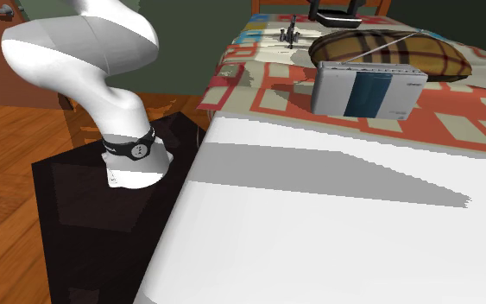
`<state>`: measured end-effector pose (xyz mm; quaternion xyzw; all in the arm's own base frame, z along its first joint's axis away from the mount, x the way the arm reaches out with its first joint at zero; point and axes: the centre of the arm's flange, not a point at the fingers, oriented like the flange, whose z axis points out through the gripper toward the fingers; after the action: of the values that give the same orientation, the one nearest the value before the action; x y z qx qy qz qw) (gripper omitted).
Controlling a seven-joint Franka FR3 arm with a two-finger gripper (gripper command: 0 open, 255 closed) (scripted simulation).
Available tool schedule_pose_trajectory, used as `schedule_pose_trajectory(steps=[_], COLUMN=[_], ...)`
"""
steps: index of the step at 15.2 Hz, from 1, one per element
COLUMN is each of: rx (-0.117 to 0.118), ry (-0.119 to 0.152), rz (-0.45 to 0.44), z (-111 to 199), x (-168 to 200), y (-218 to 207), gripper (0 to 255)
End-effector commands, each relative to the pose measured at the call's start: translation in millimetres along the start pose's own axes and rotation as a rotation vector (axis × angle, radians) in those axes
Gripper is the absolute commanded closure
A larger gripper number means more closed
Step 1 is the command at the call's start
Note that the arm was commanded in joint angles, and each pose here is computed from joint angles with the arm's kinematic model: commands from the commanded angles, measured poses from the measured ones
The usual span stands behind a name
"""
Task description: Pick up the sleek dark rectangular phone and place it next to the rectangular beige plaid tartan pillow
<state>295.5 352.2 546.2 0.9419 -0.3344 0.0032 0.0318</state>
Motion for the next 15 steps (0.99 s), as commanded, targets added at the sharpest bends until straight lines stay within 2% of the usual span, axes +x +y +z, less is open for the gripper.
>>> schedule_pose_trajectory(steps=[1,8,15], rx=[0.0,0.0,0.0], ry=[0.0,0.0,0.0], rz=[0.002,0.002,0.002], z=[-2.3,-6.1,30.8], x=[-26.2,-116.9,-117.9], y=[-5.9,-29.4,-31.6], gripper=[255,255,255])
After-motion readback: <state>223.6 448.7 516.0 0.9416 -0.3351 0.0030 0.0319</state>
